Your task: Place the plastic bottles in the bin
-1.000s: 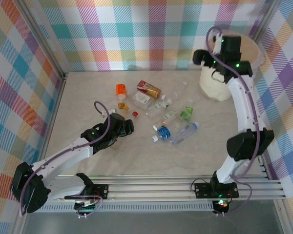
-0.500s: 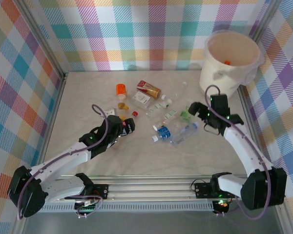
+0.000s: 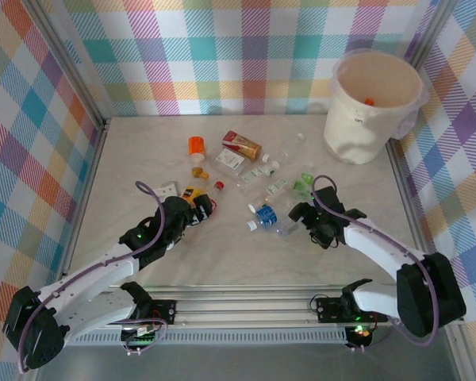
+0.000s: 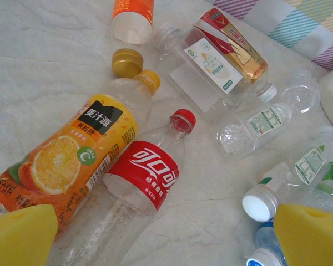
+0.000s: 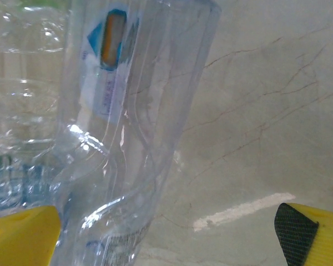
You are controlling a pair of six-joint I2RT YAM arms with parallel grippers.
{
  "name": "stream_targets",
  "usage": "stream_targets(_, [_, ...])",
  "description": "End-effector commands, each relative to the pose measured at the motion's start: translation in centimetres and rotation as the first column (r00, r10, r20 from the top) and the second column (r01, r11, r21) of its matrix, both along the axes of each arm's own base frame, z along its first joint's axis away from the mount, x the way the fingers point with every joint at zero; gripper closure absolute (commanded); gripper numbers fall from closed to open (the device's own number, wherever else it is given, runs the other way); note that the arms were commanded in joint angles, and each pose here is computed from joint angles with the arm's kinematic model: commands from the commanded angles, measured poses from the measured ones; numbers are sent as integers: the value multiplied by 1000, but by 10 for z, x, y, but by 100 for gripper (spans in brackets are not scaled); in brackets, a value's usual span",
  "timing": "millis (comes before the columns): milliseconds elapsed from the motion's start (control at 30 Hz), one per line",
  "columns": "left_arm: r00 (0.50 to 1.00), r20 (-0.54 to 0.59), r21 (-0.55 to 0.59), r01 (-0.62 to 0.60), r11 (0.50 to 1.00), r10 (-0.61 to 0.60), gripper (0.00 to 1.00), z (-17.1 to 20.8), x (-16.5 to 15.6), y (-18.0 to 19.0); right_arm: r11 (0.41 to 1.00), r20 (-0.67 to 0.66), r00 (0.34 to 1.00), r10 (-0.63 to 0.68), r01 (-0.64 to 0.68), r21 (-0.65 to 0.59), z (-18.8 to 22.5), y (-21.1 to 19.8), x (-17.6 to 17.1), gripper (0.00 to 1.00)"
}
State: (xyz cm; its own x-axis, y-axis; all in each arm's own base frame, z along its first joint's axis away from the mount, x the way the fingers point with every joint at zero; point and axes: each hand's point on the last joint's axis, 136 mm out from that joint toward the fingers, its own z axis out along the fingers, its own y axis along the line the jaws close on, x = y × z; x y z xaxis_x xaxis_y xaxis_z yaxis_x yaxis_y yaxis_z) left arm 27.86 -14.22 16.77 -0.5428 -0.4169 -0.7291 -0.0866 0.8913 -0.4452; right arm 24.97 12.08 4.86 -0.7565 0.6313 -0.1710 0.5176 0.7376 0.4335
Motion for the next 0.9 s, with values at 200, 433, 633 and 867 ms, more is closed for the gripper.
stream_targets(200, [1000, 7, -16, -24, 1000, 24, 0, 1, 4, 2, 986, 25, 1000, -1, 5, -166, -9, -1, 13, 5])
stream_targets(433, [1000, -6, -2, -29, 1000, 29, 0, -4, 3, 4, 966, 6, 1000, 28, -25, -255, -15, -18, 1, 15])
stream_targets(633, [999, -12, 4, -30, 1000, 30, 0, -6, 5, 2, 933, 14, 991, 133, -120, -338, -12, -22, 7, 22])
stream_targets(867, [999, -27, 7, -21, 1000, 21, 0, -9, 6, -1, 914, -9, 986, 164, -156, -375, -19, -19, 18, 22])
